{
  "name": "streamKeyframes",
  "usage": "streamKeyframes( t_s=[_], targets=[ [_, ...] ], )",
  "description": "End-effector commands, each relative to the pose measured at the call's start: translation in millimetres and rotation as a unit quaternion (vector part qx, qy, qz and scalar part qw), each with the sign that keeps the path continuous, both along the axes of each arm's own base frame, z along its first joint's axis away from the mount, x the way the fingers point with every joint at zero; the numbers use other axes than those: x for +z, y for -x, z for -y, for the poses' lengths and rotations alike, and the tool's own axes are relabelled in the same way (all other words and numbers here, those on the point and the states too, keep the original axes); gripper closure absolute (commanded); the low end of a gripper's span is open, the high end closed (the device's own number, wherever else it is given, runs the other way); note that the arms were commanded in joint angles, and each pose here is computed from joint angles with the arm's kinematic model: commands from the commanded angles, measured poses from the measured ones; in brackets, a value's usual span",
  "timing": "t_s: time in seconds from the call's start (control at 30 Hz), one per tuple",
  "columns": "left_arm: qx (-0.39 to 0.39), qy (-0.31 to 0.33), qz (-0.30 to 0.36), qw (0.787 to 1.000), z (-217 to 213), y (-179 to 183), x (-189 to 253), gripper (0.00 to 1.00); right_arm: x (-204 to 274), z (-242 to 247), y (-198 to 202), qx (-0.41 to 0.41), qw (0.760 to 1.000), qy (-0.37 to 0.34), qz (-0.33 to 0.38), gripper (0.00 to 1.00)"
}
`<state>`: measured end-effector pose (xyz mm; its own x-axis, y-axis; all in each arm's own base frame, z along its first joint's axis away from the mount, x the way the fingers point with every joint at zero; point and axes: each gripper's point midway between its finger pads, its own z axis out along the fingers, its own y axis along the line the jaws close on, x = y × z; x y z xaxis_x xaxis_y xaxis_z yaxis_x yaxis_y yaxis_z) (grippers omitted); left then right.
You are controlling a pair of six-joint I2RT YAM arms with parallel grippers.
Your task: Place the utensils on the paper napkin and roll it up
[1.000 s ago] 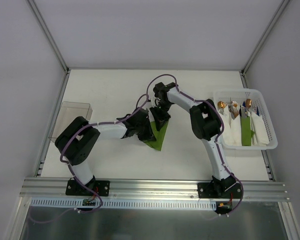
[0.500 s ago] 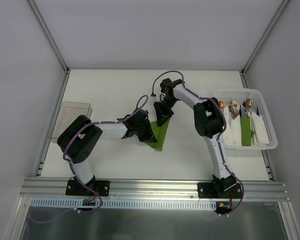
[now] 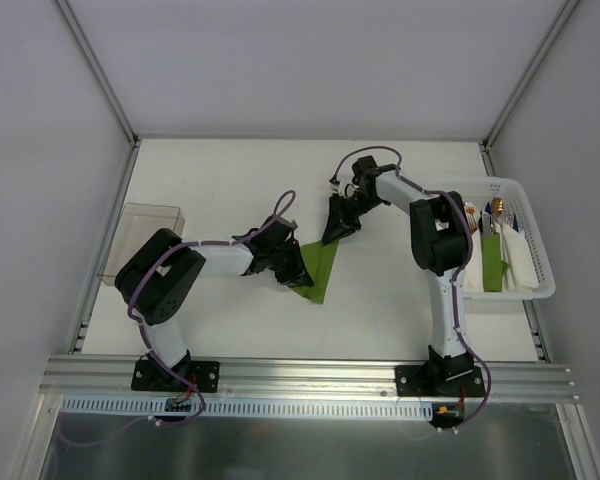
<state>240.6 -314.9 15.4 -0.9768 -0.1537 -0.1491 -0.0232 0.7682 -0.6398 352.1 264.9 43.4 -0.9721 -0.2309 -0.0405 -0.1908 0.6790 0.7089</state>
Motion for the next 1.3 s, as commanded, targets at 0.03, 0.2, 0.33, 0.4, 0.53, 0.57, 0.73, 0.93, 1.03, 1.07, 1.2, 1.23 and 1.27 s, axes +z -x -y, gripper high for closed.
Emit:
streamKeyframes(
  t_s=[0.03, 0.2, 0.33, 0.4, 0.53, 0.57, 0.73, 0.93, 1.03, 1.07, 1.2, 1.23, 1.27],
  targets=[
    [-0.019, -0.055, -0.038, 0.998, -25.0, 20.9, -31.1, 1.00, 22.0, -16.5, 1.2, -0.006, 0.999, -0.042, 0.005, 0.82],
    [-0.017, -0.054, -0.042, 0.998, -24.6, 20.5, -32.0, 1.00, 5.1, -15.9, 11.2, -0.022, 0.998, -0.040, -0.032, 0.84],
    [-0.014, -0.056, -0.042, 0.997, -25.0, 20.1, -32.8, 1.00, 0.4, -14.0, 20.7, -0.032, 0.997, -0.040, -0.054, 0.85],
    [-0.013, -0.057, -0.043, 0.997, -25.5, 20.3, -33.3, 1.00, 2.7, -13.4, 20.7, -0.036, 0.997, -0.048, -0.051, 0.85],
    [-0.010, -0.058, -0.042, 0.997, -27.0, 19.5, -33.4, 1.00, 0.2, -10.6, 27.7, -0.037, 0.996, -0.049, -0.061, 0.86],
    [-0.010, -0.058, -0.041, 0.997, -27.2, 19.6, -32.8, 1.00, -2.7, -9.2, 29.3, -0.037, 0.996, -0.045, -0.063, 0.86],
    [-0.005, -0.061, -0.041, 0.997, -30.4, 19.2, -33.9, 1.00, -7.7, -3.8, 28.2, -0.043, 0.996, -0.038, -0.065, 0.87],
    [-0.002, -0.061, -0.039, 0.997, -31.3, 18.0, -33.0, 1.00, 21.7, 5.3, 11.0, -0.064, 0.995, -0.068, -0.046, 0.85],
    [0.003, -0.063, -0.041, 0.997, -31.7, 17.8, -33.5, 1.00, 36.9, 9.2, 12.5, -0.069, 0.993, -0.082, -0.041, 0.85],
    [0.008, -0.063, -0.042, 0.997, -32.1, 17.5, -33.6, 1.00, 39.6, 8.9, 14.7, -0.070, 0.993, -0.085, -0.045, 0.85],
    [0.026, -0.064, -0.045, 0.997, -34.4, 15.4, -34.1, 1.00, 44.1, 9.6, 25.2, -0.076, 0.991, -0.096, -0.049, 0.84],
    [0.028, -0.062, -0.046, 0.997, -34.1, 15.3, -34.1, 1.00, 43.2, 9.8, 27.2, -0.077, 0.991, -0.096, -0.052, 0.84],
    [0.034, -0.062, -0.049, 0.996, -34.5, 15.1, -34.5, 1.00, 38.4, 10.5, 30.2, -0.078, 0.991, -0.095, -0.058, 0.84]
  ],
)
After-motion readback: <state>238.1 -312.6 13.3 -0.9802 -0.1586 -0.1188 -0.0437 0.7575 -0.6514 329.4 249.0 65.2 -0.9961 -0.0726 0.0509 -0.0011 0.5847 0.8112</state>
